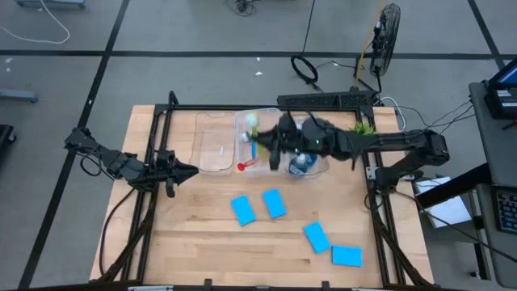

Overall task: Pick & Place Kitchen Sink Supplies
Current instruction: Put the green dishwashing brush into the white bin

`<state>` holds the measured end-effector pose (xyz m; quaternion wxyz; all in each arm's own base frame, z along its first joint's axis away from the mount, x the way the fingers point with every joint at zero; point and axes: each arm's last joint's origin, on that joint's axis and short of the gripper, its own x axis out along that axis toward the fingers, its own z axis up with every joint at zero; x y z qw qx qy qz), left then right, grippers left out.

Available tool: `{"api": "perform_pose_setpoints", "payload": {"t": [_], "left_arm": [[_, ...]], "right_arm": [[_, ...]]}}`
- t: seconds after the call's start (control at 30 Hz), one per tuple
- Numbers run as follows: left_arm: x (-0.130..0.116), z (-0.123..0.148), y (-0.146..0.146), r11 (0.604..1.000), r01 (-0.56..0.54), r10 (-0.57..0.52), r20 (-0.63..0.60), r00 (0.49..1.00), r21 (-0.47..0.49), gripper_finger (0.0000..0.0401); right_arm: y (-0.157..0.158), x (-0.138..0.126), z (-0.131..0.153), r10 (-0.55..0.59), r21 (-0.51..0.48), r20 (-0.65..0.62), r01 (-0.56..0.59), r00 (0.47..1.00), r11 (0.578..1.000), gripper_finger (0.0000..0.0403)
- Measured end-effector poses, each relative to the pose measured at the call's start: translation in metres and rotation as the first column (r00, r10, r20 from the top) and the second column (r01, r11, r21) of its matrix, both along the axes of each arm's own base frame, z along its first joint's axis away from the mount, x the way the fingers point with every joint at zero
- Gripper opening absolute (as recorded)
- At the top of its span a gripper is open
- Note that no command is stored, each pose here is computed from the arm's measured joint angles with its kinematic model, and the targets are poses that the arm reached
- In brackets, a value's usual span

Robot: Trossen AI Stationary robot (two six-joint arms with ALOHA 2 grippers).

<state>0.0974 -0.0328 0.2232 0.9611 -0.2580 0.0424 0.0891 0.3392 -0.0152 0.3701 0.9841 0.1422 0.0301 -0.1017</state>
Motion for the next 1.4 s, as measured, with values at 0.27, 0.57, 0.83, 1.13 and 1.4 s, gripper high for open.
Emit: {"api": "perform_pose_setpoints", "payload": {"t": [0.27, 0.57, 0.83, 1.13, 1.4], "left_arm": [[0.0, 0.0, 0.0, 1.0, -0.004, 0.004, 0.0, 1.0, 0.001, 0.0072], [0.0, 0.0, 0.001, 1.0, -0.026, 0.026, 0.002, 1.0, 0.007, 0.0072], [0.0, 0.0, 0.001, 1.0, -0.026, 0.026, 0.002, 1.0, 0.007, 0.0072], [0.0, 0.0, 0.001, 0.999, -0.044, 0.044, 0.004, 0.999, 0.009, 0.0072], [0.0, 0.0, 0.001, 0.999, -0.044, 0.043, 0.003, 0.999, 0.009, 0.0072]], "right_arm": [[-0.055, 0.013, -0.024, -0.195, 0.006, -0.057, 0.196, 0.979, 0.981, 0.0009], [-0.099, 0.03, -0.068, -0.309, 0.125, -0.167, 0.331, 0.936, 0.935, 0.0009], [-0.096, 0.028, -0.092, -0.413, 0.198, -0.329, 0.49, 0.849, 0.849, 0.0017], [-0.081, 0.029, -0.1, -0.367, 0.252, -0.393, 0.483, 0.843, 0.839, 0.0016], [-0.081, 0.028, -0.101, -0.347, 0.196, -0.419, 0.457, 0.839, 0.868, 0.0016]]}}
